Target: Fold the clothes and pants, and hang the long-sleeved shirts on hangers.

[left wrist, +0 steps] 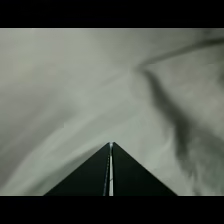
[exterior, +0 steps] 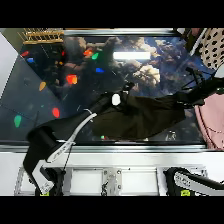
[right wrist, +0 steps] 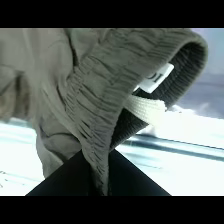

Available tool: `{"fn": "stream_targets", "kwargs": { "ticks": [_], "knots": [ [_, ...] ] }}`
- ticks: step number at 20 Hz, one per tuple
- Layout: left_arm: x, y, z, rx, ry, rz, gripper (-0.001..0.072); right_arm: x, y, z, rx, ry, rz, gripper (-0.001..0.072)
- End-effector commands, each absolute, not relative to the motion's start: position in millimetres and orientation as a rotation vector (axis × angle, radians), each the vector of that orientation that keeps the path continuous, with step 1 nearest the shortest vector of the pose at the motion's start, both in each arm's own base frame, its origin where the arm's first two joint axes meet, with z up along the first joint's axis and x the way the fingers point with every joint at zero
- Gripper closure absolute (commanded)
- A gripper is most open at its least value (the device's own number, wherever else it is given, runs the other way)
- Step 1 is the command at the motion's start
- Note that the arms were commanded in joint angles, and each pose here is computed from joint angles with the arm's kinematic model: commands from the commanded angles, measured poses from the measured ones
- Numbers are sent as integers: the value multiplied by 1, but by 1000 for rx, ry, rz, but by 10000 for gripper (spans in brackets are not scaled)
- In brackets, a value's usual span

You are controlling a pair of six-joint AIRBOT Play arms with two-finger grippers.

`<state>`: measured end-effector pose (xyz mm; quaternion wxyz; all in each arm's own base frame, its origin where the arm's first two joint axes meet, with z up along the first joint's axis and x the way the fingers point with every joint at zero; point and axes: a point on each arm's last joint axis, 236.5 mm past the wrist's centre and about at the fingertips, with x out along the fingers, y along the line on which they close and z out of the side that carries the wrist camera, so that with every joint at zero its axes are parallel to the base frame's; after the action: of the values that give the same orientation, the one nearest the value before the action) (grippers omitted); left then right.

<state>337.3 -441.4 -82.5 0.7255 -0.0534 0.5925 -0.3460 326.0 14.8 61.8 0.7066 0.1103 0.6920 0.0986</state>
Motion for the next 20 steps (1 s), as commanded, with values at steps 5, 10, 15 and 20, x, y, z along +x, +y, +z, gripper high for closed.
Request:
{"fn": "stream_targets", "kwargs": {
  "ticks": [5, 10, 15, 20],
  "knots": [
    [308, -487, -113, -39, 1369, -845, 702, 326, 65, 93, 161, 1524, 270, 699],
    [321, -480, -100, -62, 1350, -831, 702, 320, 88, 93, 149, 1543, 286, 699],
    [382, -434, -35, -151, 1245, -772, 703, 313, 110, 93, 152, 1561, 290, 699],
    [451, -346, 28, -219, 1118, -674, 702, 313, 144, 94, 165, 1535, 294, 699]
  ]
}}
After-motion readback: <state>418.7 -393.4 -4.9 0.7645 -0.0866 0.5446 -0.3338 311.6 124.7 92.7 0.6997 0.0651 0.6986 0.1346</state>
